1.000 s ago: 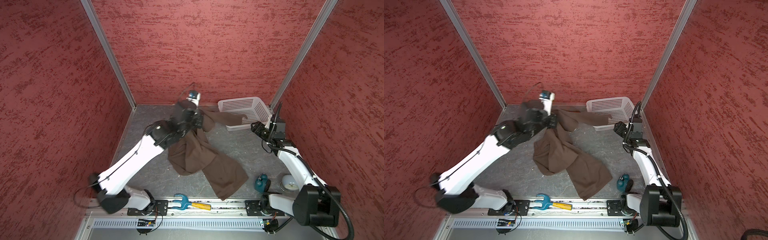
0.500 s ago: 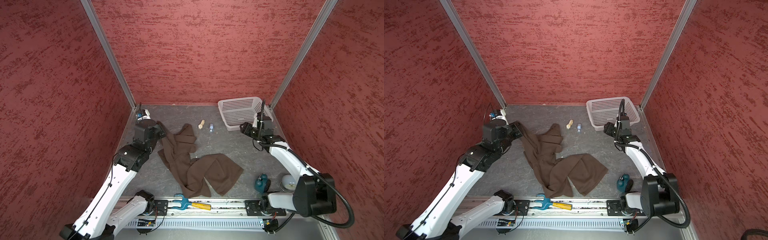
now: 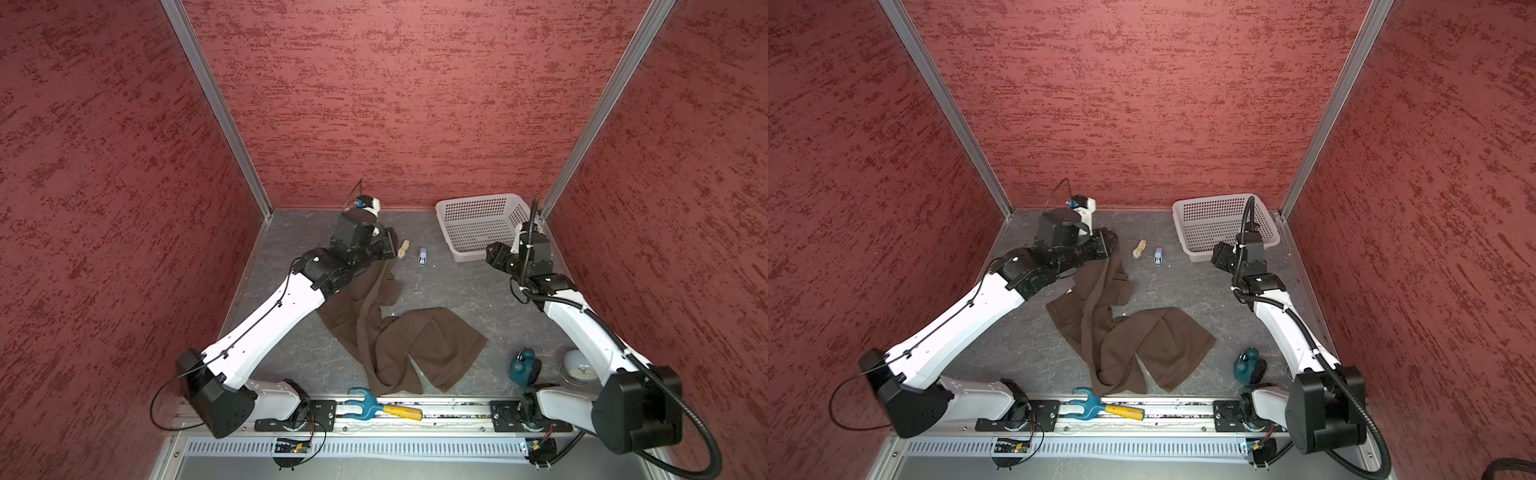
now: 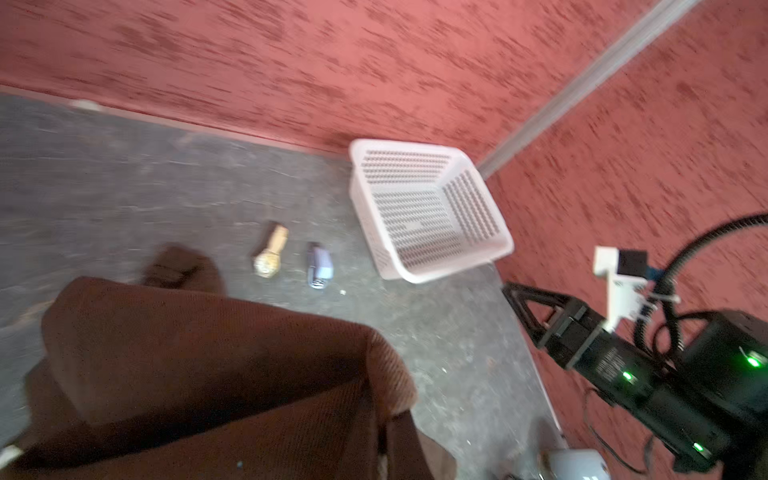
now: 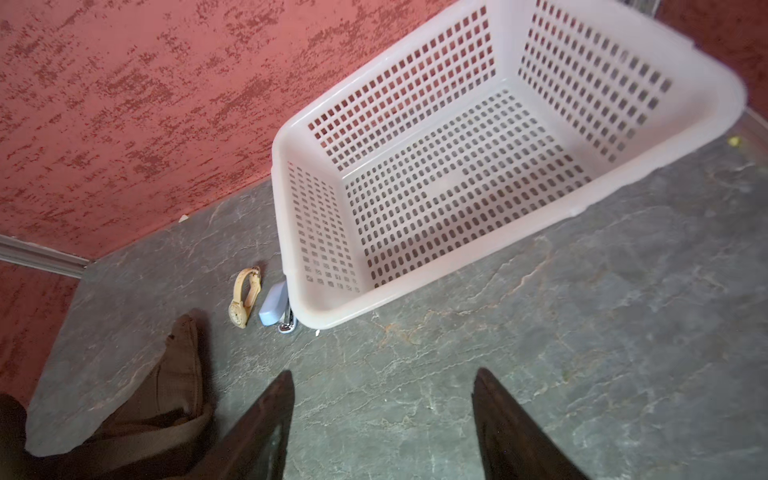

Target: Fold and stack the trousers

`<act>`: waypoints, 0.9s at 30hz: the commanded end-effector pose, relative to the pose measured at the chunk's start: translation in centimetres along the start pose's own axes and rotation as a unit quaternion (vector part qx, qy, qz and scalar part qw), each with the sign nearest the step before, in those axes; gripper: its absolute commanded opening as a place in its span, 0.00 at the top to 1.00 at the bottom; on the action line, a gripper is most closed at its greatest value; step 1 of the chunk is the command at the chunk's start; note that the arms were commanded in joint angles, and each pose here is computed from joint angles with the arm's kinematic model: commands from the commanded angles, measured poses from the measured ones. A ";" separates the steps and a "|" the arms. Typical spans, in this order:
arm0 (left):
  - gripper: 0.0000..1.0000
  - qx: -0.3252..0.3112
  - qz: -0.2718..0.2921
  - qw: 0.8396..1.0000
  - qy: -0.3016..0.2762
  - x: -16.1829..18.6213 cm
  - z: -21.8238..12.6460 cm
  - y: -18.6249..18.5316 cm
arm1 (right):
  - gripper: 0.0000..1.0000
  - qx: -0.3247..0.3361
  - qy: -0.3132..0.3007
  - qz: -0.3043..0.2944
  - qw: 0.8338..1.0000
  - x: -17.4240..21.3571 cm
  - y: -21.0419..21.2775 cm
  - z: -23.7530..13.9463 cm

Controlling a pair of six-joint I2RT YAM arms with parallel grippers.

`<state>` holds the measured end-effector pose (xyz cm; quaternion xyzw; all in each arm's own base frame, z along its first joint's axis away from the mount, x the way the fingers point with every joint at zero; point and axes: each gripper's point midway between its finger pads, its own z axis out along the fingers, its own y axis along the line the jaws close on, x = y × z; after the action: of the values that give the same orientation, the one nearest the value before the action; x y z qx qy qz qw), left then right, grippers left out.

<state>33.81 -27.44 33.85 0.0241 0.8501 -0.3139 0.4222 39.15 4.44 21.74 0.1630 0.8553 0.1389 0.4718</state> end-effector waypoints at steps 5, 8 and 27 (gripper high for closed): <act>0.16 0.147 0.092 0.979 0.102 3.3 2.1 -10.2 | 0.29 0.026 -0.052 -0.015 0.998 -2.4 -0.5 -1.5; 0.09 0.140 0.109 0.978 0.107 3.0 1.9 -10.6 | 0.30 0.024 -0.036 -0.016 0.999 -1.6 -0.5 -0.8; 0.14 -0.225 -0.221 0.944 0.100 5.4 -0.9 23.0 | 0.21 -0.130 0.093 -0.126 0.979 8.4 10.8 3.0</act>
<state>35.79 -8.54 18.93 -0.2301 0.9233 -0.1701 0.2562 38.57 14.52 16.51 0.0248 0.8958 0.1773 0.4069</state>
